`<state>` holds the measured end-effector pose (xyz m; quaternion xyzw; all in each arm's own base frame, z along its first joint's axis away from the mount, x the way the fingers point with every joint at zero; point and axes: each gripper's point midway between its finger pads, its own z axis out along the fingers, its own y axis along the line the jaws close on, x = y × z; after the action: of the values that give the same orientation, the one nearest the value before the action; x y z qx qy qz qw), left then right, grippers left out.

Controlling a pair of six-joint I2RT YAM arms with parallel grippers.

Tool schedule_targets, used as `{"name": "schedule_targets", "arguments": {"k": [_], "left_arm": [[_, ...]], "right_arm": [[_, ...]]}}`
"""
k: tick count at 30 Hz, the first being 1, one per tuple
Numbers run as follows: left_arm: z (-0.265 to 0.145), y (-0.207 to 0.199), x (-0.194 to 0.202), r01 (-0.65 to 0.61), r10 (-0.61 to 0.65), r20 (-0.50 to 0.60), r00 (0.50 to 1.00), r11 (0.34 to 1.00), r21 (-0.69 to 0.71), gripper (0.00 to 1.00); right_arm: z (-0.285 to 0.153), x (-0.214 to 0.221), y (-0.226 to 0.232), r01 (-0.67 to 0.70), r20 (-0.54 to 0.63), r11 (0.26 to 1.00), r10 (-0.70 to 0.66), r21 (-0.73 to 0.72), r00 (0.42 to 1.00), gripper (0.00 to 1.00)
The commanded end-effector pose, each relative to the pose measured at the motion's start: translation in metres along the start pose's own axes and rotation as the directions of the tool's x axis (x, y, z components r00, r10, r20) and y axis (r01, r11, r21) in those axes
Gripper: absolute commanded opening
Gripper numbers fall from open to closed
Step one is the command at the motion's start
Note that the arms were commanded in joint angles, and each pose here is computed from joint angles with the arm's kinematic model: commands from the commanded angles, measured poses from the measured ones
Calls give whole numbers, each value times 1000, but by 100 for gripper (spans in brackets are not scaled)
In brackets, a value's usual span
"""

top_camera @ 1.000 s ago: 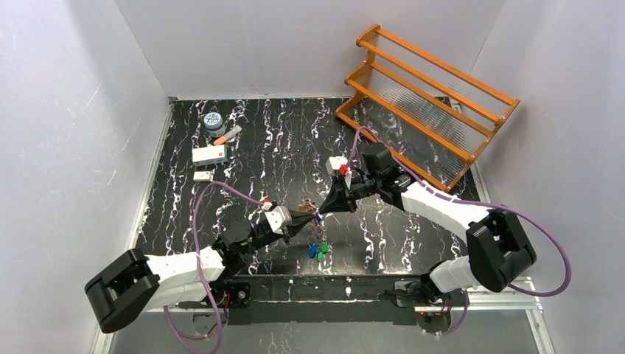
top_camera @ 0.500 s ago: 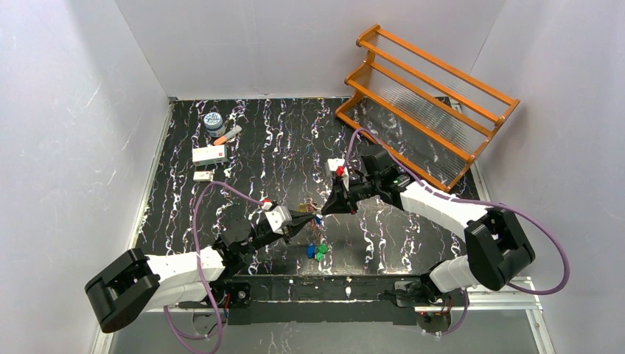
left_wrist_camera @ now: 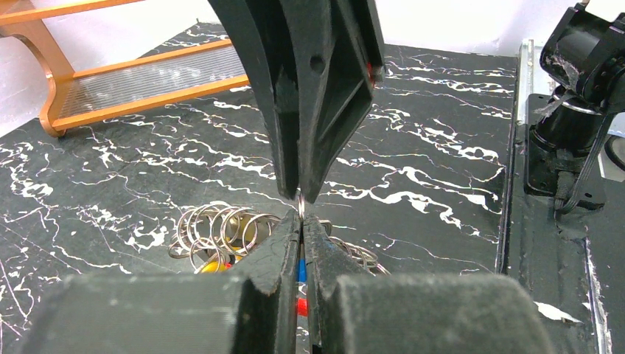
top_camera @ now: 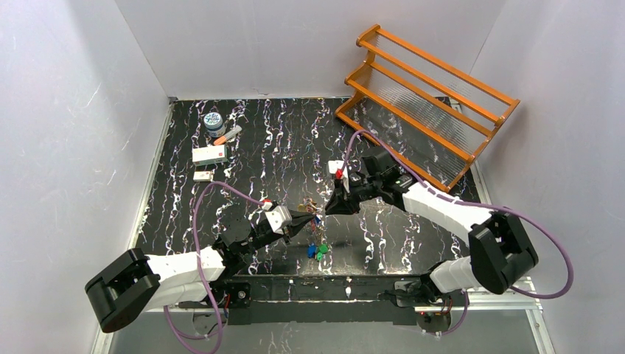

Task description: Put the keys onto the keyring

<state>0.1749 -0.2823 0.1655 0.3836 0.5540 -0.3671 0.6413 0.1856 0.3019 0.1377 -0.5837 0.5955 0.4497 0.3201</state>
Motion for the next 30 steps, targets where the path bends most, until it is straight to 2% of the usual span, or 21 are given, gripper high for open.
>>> {"name": "schedule_targets", "arguments": {"k": [1,4,6,14,27,30], "left_arm": [[3,2,-25,-15,15,91,996,1000,-7,0],[4,2,-25,-17,17,90,996,1000,-4,0],[4,2,-25,-18,18,91,996,1000,-2,0],[8,-1,-24,-23,21,82,996,999,22,0],[8,-8,-27,3,-8,91,996,999,53,0],[8,-9,-28,3,-8,93,996,998,59,0]], "right_arm": [[-12,-34,1,116,78,991,-121,59,990,30],[-16,-47,7,170,139,983,-178,74,974,45],[-18,-54,11,196,174,978,-205,70,963,47],[-11,-68,29,221,267,974,-203,-41,942,45],[7,-50,38,192,244,972,-154,-138,957,44],[9,-47,39,185,237,971,-146,-152,961,40]]}}
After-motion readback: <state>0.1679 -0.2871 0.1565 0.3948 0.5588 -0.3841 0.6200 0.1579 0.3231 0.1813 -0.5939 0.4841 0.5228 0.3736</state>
